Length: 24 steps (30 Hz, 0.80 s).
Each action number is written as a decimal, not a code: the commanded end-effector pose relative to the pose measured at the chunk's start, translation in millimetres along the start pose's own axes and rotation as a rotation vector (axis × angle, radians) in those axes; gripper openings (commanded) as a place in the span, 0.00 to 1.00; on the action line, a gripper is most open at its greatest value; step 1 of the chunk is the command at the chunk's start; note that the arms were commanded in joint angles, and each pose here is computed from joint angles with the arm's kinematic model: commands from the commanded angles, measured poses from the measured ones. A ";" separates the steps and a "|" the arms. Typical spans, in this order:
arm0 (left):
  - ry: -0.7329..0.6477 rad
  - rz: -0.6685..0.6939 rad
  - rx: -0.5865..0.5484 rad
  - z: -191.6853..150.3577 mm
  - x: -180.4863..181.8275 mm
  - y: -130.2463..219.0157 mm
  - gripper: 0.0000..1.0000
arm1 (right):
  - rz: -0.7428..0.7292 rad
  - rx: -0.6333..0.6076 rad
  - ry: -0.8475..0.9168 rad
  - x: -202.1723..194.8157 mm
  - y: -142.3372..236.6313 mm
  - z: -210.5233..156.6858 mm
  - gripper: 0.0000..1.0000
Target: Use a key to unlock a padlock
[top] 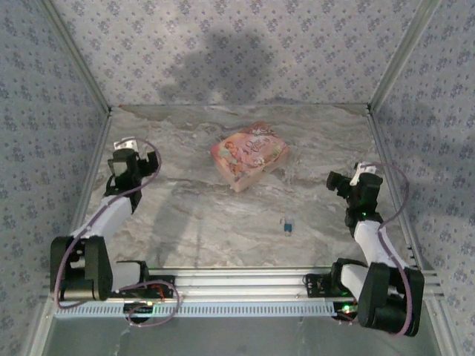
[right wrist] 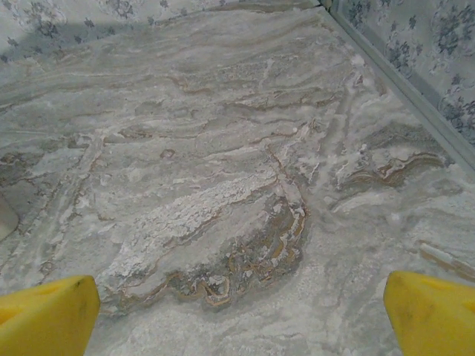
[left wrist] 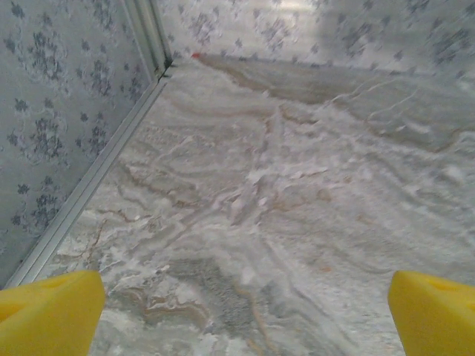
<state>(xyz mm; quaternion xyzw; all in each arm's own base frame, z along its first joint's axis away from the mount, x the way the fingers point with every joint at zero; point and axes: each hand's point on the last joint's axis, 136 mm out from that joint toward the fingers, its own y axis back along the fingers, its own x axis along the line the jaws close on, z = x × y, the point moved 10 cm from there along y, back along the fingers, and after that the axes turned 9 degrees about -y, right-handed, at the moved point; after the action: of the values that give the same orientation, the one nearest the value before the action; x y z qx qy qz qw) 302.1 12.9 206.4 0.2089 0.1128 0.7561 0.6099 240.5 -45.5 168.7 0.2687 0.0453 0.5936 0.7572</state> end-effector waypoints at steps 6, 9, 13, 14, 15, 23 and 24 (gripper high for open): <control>-0.026 -0.035 0.019 -30.2 -5.1 -16.5 0.98 | 0.084 -0.073 0.022 1.0 -18.8 -9.6 1.00; -0.040 -0.051 -0.001 -41.2 -8.2 -20.1 0.98 | 0.135 -0.097 0.048 4.0 -24.3 -11.7 1.00; -0.037 -0.120 -0.068 -54.1 -15.7 -24.9 0.98 | 0.188 -0.141 0.063 8.2 -31.7 -12.3 1.00; -0.040 -0.136 -0.078 -58.0 -17.7 -26.8 0.98 | 0.202 -0.135 0.064 9.3 -35.4 -15.2 1.00; -0.046 -0.152 -0.087 -60.6 -19.6 -28.4 0.98 | 0.220 -0.139 0.069 10.6 -38.4 -17.1 1.00; -0.079 -0.235 -0.111 -69.3 -26.2 -30.8 0.98 | 0.270 -0.054 0.230 37.0 -59.9 -33.1 1.00; -0.071 -0.233 -0.101 -68.8 -25.0 -32.0 0.98 | 0.240 -0.025 0.220 37.3 -66.0 -29.0 1.00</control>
<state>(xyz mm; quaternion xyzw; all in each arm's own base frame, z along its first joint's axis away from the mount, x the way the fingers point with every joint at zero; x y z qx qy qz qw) 297.4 1.6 115.9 0.2159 0.1041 0.6824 0.6906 280.4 -10.0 110.8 0.2206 0.0708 0.7077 0.6674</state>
